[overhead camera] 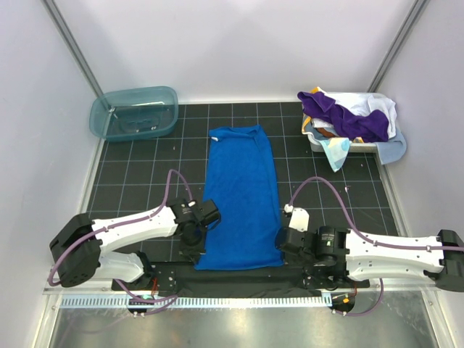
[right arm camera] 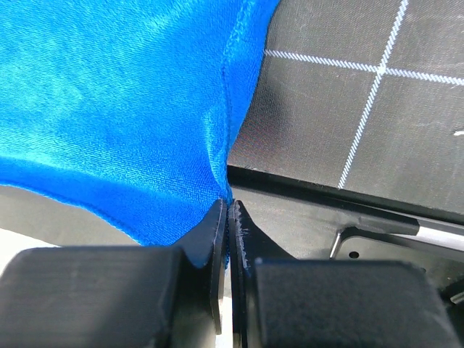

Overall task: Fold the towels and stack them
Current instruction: Flatten out the crumpled towel

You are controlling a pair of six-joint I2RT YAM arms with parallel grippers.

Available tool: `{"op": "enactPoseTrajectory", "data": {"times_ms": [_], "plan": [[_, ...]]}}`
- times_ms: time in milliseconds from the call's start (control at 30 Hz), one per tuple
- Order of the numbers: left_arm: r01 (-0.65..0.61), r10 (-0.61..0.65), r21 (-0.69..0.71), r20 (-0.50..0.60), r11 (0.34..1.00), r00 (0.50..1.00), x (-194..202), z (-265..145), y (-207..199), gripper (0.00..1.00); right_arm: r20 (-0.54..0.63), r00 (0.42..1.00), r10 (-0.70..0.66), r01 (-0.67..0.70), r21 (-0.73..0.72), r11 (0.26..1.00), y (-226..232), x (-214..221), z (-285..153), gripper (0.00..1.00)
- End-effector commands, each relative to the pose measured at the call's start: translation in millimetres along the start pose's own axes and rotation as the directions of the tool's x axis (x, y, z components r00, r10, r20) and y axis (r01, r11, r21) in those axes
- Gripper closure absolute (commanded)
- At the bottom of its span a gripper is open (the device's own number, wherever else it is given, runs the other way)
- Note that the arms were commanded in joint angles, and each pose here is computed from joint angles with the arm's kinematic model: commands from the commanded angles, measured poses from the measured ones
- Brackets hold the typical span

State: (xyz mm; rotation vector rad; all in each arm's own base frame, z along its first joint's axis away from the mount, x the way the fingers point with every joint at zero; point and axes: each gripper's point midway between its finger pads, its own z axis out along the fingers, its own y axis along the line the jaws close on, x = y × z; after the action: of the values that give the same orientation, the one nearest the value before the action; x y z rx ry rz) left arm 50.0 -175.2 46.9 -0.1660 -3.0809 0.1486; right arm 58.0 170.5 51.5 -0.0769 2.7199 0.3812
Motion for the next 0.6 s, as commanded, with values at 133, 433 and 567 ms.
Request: {"op": "enactPoseTrajectory", "data": {"times_ms": [133,433,567], "plan": [[-0.024,0.024,0.037,0.001,0.999,1.0,0.2,-13.7,-5.5,1.0,0.034,0.999,0.016,-0.016,0.003,1.0,-3.2,-7.9,-10.8,0.94],[-0.011,0.013,0.049,-0.043,0.999,0.999,9.7,-2.2,-3.4,1.0,-0.028,1.0,0.015,-0.014,0.025,1.0,-11.5,10.2,3.5,0.95],[-0.006,0.008,0.046,-0.059,0.999,0.998,12.1,5.4,-2.2,1.0,-0.049,0.999,0.021,-0.019,0.032,0.999,-13.9,17.4,11.0,0.95]]}}
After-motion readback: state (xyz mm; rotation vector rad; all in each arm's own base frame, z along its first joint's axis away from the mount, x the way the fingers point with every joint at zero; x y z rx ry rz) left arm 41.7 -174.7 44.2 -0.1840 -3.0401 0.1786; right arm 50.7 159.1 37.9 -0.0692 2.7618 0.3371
